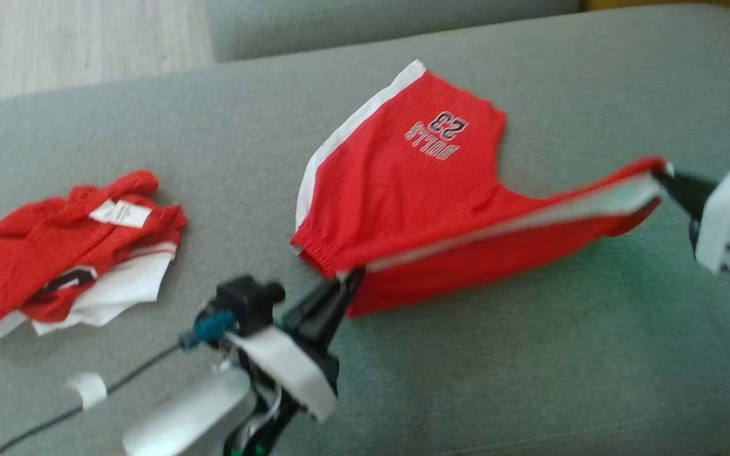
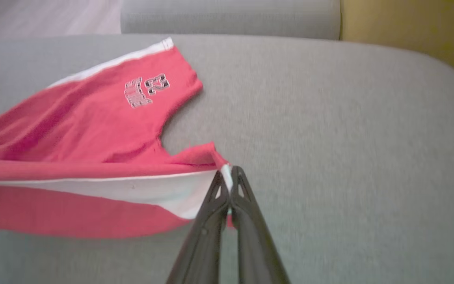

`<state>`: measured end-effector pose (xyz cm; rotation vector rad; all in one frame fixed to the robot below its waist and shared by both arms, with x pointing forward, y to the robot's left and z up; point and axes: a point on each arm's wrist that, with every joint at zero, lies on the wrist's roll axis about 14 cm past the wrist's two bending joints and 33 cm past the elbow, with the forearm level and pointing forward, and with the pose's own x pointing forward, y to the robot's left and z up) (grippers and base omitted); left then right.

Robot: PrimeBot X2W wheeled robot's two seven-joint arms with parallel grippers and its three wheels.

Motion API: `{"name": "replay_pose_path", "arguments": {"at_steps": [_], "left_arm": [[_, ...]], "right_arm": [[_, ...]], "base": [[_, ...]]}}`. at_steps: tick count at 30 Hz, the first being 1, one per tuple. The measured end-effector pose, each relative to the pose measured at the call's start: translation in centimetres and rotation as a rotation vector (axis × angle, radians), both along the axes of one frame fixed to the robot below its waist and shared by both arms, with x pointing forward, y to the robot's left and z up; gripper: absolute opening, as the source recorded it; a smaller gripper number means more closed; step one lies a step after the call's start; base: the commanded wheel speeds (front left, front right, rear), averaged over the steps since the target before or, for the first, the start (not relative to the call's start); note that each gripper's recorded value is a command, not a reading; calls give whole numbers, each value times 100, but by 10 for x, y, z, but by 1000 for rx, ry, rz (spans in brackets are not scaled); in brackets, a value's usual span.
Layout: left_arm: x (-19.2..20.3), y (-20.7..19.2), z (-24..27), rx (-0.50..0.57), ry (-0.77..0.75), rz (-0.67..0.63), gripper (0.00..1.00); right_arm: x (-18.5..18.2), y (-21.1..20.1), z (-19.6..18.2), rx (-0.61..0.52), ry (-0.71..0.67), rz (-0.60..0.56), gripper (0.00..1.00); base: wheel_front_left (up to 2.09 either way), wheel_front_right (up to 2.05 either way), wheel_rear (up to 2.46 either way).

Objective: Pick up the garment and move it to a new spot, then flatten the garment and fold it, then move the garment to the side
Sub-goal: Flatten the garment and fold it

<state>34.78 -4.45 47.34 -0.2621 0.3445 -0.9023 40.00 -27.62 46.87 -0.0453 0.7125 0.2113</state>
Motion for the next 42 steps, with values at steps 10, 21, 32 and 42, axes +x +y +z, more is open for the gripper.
{"name": "replay_pose_path", "arguments": {"at_steps": [10, 21, 32, 42], "left_arm": [[46, 21, 0, -15, -12, 102, 0], [80, 33, -19, -11, 17, 153, 0], [108, 48, -40, -5, 41, 228, 0], [109, 56, -53, 7, 62, 259, 0]], "right_arm": [[96, 45, 20, -51, -173, 79, 0], [177, 90, 1, -156, -239, 180, 0], [221, 124, -39, -167, -220, 226, 0], [235, 133, -53, -175, -214, 230, 7]], "base": [[0, 0, 0], [0, 0, 0], [0, 0, 0], [0, 0, 0]]}}
